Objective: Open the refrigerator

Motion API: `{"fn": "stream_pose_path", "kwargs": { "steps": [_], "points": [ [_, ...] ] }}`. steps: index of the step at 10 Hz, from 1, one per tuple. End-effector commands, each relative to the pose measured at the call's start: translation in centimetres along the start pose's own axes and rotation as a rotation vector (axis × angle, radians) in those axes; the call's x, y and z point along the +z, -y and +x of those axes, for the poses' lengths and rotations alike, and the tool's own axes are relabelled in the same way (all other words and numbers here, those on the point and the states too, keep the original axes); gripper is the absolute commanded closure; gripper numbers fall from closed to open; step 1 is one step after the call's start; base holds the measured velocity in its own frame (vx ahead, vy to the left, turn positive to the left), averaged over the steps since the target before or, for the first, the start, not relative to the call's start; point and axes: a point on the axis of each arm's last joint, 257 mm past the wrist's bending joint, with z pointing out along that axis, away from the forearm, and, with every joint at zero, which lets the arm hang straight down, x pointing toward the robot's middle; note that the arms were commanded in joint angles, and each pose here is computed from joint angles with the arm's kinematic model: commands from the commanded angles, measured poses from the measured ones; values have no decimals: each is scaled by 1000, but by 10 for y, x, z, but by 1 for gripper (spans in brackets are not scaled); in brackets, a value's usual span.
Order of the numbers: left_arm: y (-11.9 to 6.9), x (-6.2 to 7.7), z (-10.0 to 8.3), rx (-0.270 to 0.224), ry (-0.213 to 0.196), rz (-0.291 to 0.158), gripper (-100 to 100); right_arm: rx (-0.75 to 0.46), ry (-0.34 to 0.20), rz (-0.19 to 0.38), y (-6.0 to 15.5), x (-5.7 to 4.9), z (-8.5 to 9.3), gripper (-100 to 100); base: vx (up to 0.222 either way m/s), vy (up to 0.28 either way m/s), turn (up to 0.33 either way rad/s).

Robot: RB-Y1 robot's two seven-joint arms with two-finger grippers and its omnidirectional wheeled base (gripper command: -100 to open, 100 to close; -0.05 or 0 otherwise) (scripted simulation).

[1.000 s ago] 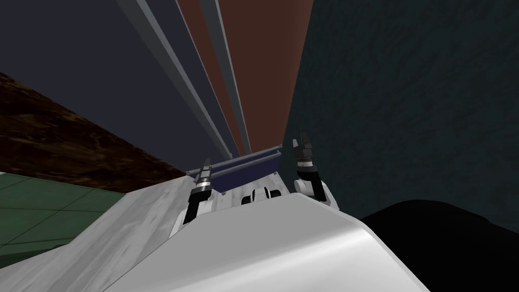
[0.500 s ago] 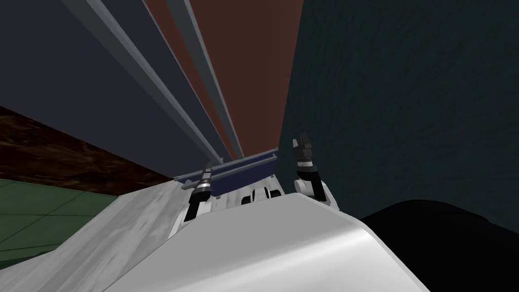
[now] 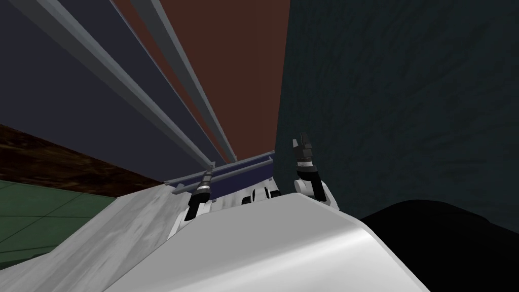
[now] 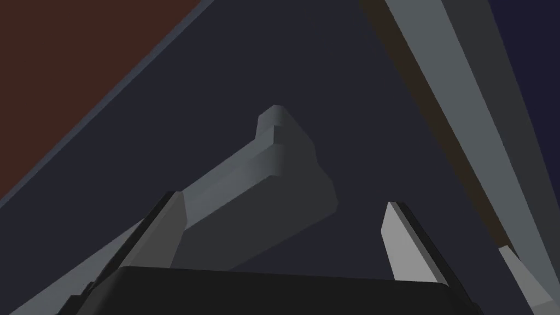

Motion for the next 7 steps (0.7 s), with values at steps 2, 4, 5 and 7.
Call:
{"fn": "stream_pose_path", "kwargs": {
  "steps": [2,4,5,7],
  "points": [
    [-3,-1,-3,17,-4,-24,-100,0,0,0,0,0,0,0,58,-16,-21],
    [-3,-1,0,15,-5,-22,100,1,-1,1,0,0,0,0,35,7,-7],
    [10,-2,10,18,-39,16,100,1,-1,1,0,0,0,0,-198,152,-191],
    [16,-3,16,19,-56,33,100,1,-1,0,0,0,1,0,-194,187,-153]
  ]
}}
